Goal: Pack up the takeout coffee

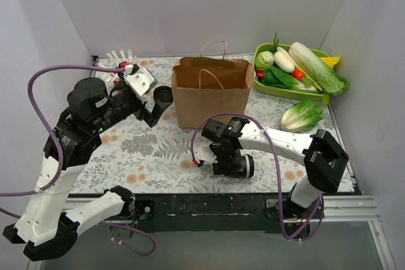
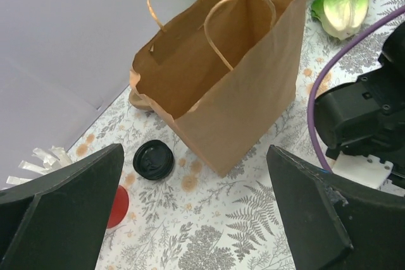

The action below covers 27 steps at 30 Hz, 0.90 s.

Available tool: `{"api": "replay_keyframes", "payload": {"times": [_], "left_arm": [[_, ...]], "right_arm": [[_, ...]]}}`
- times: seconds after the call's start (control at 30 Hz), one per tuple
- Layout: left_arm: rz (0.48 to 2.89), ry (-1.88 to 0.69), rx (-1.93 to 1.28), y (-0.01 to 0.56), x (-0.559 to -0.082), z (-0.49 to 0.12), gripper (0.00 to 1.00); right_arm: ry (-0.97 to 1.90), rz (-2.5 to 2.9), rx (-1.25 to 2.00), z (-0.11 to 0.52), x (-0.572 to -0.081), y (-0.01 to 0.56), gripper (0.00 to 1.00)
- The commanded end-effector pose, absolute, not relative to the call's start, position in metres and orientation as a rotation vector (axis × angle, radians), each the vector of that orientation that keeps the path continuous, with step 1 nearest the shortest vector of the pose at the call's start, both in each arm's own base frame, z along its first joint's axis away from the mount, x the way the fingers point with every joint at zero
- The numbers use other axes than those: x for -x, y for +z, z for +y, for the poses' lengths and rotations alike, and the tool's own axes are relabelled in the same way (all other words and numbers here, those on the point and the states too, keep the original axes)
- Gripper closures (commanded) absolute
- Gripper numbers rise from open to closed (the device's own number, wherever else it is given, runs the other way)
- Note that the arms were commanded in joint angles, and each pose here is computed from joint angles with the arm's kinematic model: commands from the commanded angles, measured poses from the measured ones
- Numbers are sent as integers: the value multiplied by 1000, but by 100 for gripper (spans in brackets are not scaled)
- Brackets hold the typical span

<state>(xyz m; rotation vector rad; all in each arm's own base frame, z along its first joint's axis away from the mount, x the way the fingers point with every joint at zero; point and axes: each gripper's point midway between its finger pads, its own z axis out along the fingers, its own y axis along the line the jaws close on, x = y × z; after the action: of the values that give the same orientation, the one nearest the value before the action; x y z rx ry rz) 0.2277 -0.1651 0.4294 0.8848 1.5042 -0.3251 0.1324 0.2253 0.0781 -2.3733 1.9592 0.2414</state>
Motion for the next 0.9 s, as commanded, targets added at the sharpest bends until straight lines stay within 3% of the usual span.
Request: {"api": "replay_keyframes", "payload": {"times": [0.0,0.03,0.13,0.33,0.63,0.87], "left_arm": [[1571,-341,-978,403,-213,-163,2],[1587,-357,-1005,396,-208,-164,2],[1617,-430,-1105,377,-193,-171,2],[1677,-616,-1401,320,-160,-186,2],[1660,-944,-1534,275,-143,-275,2],[2069,-895,-1327,194,-164,-345,2]], "right_arm": [[199,1972,2339,231,-139,77,28],[208,1967,2334,232,-139,78,15],[272,1930,2310,241,-136,89,6],[292,1893,2249,235,-133,131,3],[485,1858,1660,198,-172,222,4],[321,1958,1256,152,-224,247,4]]}}
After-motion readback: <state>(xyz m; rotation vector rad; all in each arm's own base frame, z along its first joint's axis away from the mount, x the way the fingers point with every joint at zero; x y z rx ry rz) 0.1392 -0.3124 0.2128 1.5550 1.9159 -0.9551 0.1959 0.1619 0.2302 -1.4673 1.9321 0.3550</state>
